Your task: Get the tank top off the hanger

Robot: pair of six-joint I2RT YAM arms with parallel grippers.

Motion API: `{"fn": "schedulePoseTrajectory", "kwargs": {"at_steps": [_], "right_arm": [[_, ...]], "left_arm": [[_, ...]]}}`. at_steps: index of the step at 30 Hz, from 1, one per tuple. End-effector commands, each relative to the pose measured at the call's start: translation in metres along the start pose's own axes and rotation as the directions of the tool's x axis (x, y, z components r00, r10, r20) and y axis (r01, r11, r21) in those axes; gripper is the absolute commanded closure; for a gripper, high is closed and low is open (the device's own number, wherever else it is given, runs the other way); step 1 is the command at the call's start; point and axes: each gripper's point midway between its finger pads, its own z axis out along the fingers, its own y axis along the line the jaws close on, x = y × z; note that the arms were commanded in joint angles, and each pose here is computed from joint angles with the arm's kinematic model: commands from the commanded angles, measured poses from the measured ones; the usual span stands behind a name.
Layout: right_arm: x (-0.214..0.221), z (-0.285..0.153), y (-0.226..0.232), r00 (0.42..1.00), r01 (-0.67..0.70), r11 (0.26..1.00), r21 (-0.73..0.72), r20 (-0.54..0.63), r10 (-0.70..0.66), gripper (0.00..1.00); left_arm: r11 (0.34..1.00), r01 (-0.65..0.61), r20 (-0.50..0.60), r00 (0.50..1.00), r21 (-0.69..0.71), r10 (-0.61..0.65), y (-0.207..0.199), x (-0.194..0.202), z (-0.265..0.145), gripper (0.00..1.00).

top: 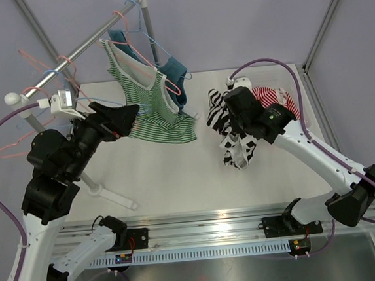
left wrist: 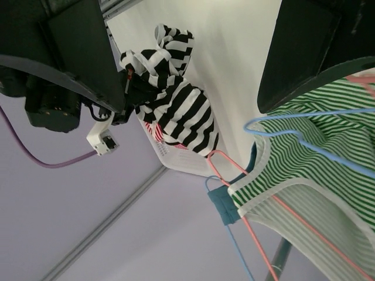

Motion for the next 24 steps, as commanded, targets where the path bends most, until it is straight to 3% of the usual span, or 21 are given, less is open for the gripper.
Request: {"fn": "schedulePoseTrajectory", "kwargs": {"at_steps": [1,4,9,15,18,24], "right_arm": [[-0.033,-0.015,-0.036,0.996,-0.025,0.996,0.087,0.084,0.017,1.00],[-0.062,-0.019,-0.068,0.988,-0.079,0.986,0.144,0.144,0.058,1.00],[-0.105,-0.023,-0.110,0.970,-0.152,0.964,0.220,0.221,0.103,1.00],[-0.137,0.009,-0.159,0.957,-0.178,0.936,0.303,0.276,0.093,1.00],[-0.134,0.047,-0.182,0.965,-0.168,0.920,0.353,0.250,0.080,1.00],[-0.068,0.165,-0.190,0.980,-0.193,0.948,0.254,-0.002,0.200,1.00]], "left_arm": [[0.965,-0.059,-0.014,0.998,0.255,0.065,-0.045,0.000,-0.005,0.01],[0.928,-0.057,-0.037,0.996,0.368,0.076,-0.064,0.006,-0.006,0.01],[0.898,-0.056,-0.060,0.994,0.436,0.091,-0.076,0.011,-0.004,0.01],[0.921,-0.086,-0.031,0.994,0.380,0.105,-0.073,-0.001,0.013,0.01],[0.952,-0.104,0.021,0.995,0.289,0.102,-0.065,-0.018,0.021,0.01],[0.985,-0.132,0.094,0.988,0.113,0.122,-0.046,-0.046,0.029,0.01]]}}
